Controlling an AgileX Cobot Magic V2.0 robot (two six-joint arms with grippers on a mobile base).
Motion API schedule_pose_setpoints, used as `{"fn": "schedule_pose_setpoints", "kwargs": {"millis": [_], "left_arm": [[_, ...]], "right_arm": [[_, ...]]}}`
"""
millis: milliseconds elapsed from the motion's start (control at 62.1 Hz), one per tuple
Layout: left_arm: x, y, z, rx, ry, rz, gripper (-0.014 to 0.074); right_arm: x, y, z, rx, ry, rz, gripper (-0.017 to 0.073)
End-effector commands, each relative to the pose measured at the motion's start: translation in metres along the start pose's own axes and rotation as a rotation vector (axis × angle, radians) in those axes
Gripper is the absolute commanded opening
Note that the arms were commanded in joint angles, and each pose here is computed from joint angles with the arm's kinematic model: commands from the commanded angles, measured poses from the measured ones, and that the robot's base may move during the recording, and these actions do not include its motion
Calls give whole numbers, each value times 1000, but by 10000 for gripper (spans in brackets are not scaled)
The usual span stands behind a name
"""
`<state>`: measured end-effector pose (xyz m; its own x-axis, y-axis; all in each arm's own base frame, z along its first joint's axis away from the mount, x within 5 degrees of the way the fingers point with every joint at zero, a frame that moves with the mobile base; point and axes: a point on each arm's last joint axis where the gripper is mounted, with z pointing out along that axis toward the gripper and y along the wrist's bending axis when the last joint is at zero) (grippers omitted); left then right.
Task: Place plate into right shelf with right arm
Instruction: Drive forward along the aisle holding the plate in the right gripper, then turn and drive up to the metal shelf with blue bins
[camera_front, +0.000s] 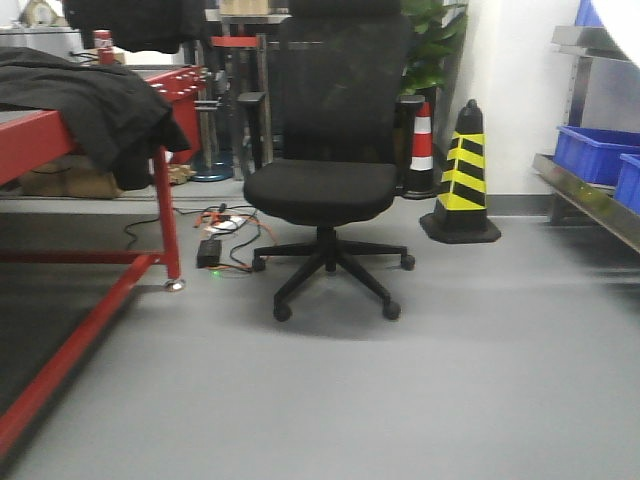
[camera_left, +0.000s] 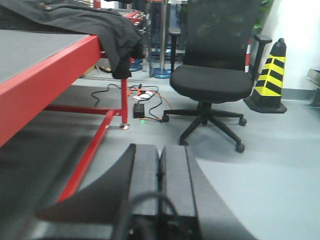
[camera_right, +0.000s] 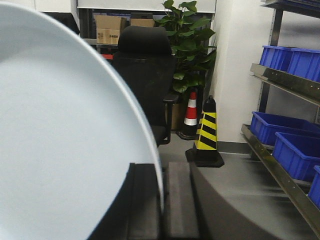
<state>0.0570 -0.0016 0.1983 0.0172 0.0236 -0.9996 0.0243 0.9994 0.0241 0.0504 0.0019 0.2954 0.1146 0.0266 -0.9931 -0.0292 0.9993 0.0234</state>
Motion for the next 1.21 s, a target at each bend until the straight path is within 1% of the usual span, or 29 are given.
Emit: {"fn": "schedule_pose_setpoints", "kwargs": {"millis": [0,1191], "left_arm": [[-5,1,-1,-12,-89,-15,-128],[-5,1,-1,-12,-89,-15,-128]], "right_arm": [[-18,-1,-1,11,-112,-4,57],[-18,-1,-1,11,-112,-4,57]]}}
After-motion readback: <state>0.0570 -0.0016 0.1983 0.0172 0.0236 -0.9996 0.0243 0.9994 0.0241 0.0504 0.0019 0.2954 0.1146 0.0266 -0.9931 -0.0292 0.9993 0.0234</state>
